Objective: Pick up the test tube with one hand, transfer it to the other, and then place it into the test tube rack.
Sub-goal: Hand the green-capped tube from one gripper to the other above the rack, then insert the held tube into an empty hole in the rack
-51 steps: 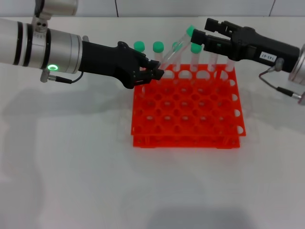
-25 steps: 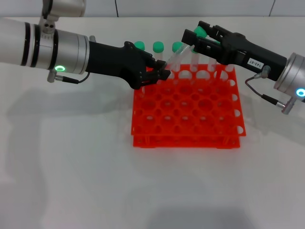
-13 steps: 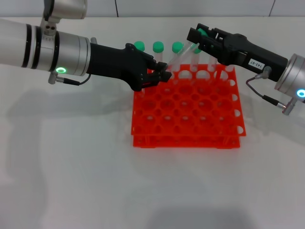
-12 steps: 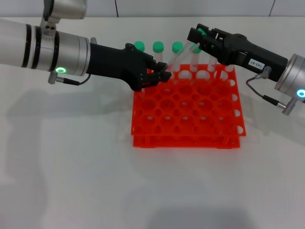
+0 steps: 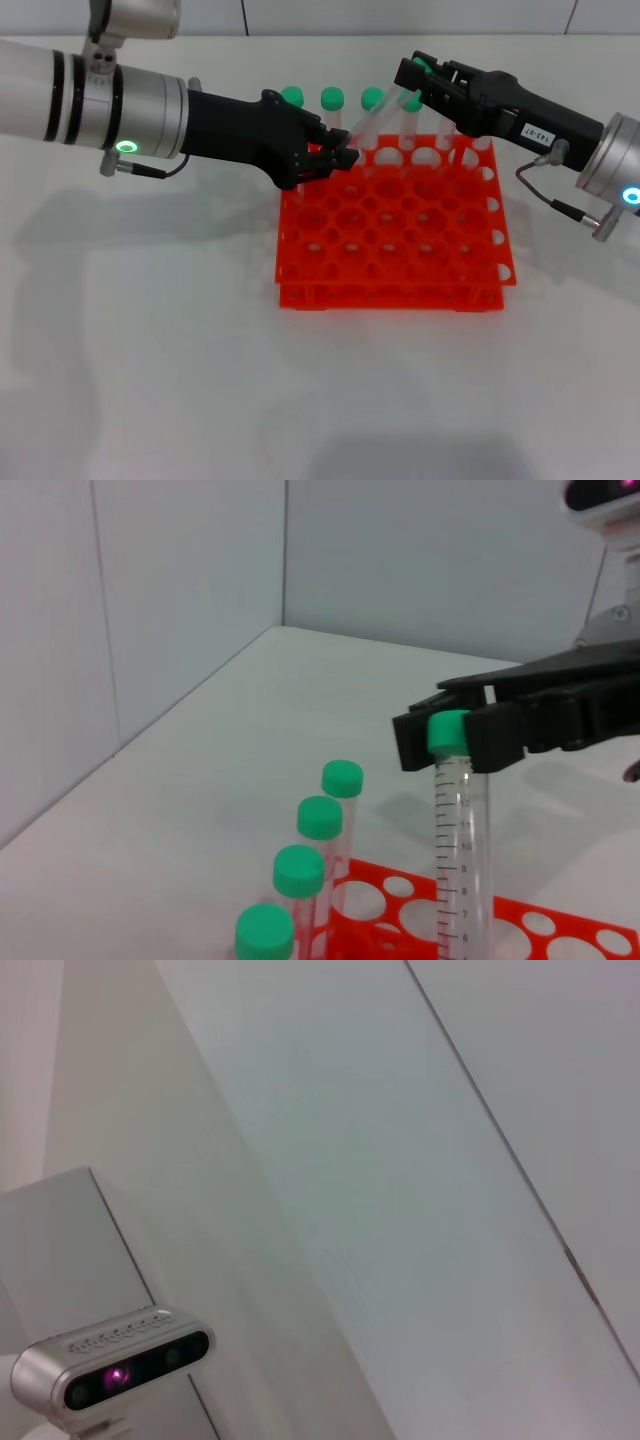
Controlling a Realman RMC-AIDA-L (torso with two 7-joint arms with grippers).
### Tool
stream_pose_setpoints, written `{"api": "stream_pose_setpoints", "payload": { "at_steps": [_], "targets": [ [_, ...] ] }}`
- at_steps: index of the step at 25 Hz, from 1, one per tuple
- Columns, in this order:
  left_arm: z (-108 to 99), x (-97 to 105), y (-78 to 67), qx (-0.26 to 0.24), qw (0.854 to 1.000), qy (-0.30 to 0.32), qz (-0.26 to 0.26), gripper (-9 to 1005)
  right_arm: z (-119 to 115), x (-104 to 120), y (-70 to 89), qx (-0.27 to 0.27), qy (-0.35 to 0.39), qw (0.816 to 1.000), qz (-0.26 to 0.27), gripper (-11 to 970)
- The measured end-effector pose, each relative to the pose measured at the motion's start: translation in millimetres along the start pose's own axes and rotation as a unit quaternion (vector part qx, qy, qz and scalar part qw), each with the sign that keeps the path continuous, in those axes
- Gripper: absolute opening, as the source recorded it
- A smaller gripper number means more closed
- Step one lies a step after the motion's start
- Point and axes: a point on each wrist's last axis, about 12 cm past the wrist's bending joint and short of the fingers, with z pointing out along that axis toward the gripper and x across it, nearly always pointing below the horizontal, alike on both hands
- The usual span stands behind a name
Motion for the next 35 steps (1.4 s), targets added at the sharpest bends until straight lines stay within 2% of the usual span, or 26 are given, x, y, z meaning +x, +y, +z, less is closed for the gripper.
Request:
{"api": "stream_pose_setpoints", "payload": {
  "at_steps": [4, 10, 16, 22, 24, 29, 35],
  "targets": [
    [-1, -6, 2.2, -0.003, 1.000, -0.001, -0.027, 279, 0, 0, 0.2, 0.000, 0.001, 1.000, 0.001, 258],
    [-3, -14, -0.6, -0.008, 0.999, 0.010, -0.038, 283, -1, 1, 0.0, -0.001, 0.003, 1.000, 0.001, 258],
    [-8, -25, -4.7, -0.010, 0.998, 0.037, -0.049, 528, -3, 0, -0.2, -0.002, 0.004, 1.000, 0.000, 259],
    [-47, -33, -12.6, -0.068, 0.996, 0.036, -0.046, 682, -4, -2, -1.5, -0.007, 0.015, 1.000, -0.013, 258],
    [-60, -29, -19.5, -0.092, 0.994, 0.029, -0.046, 733, -5, -4, -2.1, -0.010, 0.026, 0.999, -0.025, 258],
    [-99, -1, -43.0, -0.155, 0.986, 0.007, -0.054, 874, 5, -13, -3.8, -0.023, 0.057, 0.997, -0.056, 258],
    [-122, 43, -69.6, -0.177, 0.982, -0.026, -0.063, 872, 17, -22, -3.2, -0.036, 0.089, 0.991, -0.093, 259]
  ]
}}
